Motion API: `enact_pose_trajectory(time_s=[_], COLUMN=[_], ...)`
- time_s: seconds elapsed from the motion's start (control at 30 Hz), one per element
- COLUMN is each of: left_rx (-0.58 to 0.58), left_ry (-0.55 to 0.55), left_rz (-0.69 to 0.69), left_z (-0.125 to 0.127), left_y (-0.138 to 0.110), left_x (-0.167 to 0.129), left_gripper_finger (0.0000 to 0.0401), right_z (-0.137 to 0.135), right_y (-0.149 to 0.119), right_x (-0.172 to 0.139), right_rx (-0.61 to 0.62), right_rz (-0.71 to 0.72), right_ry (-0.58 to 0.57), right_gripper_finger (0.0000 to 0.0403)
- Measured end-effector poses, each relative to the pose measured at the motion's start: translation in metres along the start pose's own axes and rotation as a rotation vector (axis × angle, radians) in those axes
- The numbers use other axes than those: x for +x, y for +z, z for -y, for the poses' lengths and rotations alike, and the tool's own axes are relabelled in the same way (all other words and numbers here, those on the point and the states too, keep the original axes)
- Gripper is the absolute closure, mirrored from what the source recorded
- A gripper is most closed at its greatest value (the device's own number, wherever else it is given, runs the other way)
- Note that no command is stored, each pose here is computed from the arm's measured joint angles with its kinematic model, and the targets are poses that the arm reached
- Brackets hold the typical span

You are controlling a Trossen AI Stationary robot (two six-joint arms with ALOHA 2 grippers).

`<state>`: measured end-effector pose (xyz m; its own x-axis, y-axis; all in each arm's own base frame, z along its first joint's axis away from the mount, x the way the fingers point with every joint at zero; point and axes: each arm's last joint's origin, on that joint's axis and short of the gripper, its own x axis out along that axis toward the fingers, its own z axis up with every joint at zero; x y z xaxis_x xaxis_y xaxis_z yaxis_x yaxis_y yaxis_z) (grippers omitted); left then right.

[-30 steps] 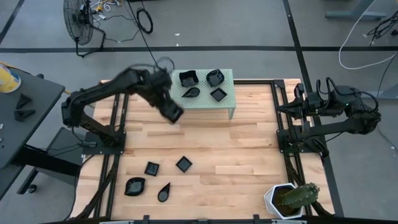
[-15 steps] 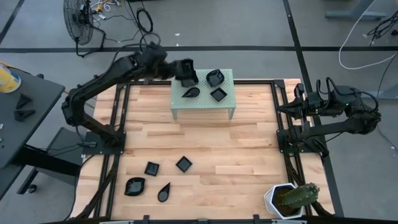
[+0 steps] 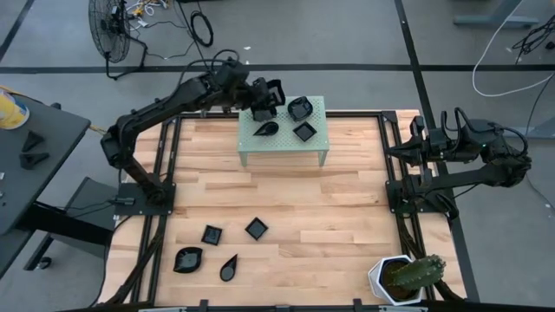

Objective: Pick & Place Mini shaped plates
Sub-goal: Stack the distorted square plate on top of the distorted square plate on the shelf

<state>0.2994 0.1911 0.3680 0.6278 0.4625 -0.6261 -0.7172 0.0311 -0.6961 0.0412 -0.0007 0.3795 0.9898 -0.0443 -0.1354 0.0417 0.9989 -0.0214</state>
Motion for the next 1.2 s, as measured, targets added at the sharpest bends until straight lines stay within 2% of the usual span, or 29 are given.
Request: enact_pose_trajectory(time_s=[0.2,0.37,0.63,0.8,0.97,1.2], left_rx=[-0.035,-0.039,-0.051,-0.054,-0.054,-0.056], left_ry=[0.062,0.167,0.173,0.161,0.174,0.194], left_rz=[-0.012,-0.009,-0.003,-0.031,-0.070,-0.099], left_z=[-0.009,-0.021,-0.023,-0.023,-0.025,-0.028], left_y=[0.005,0.008,0.014,0.013,0.010,0.008], left_x=[0.010,0.009,0.009,0.010,0.020,0.032], left_gripper_finger=[0.0389,0.0396,0.0383,0.0391,0.0396,0.0379], right_z=[0.000,0.000,0.000,0.000,0.000,0.000], right_y=[0.000,0.000,0.000,0.000,0.000,0.000], right_x=[0.000,0.000,0.000,0.000,0.000,0.000], right_rx=[0.000,0.000,0.000,0.000,0.000,0.000], right_rz=[0.000,0.000,0.000,0.000,0.000,0.000], right_ry=[0.000,0.000,0.000,0.000,0.000,0.000], right_gripper_finger=[0.0399,0.0399,0.0399,0.0399,0.0399,0.0399])
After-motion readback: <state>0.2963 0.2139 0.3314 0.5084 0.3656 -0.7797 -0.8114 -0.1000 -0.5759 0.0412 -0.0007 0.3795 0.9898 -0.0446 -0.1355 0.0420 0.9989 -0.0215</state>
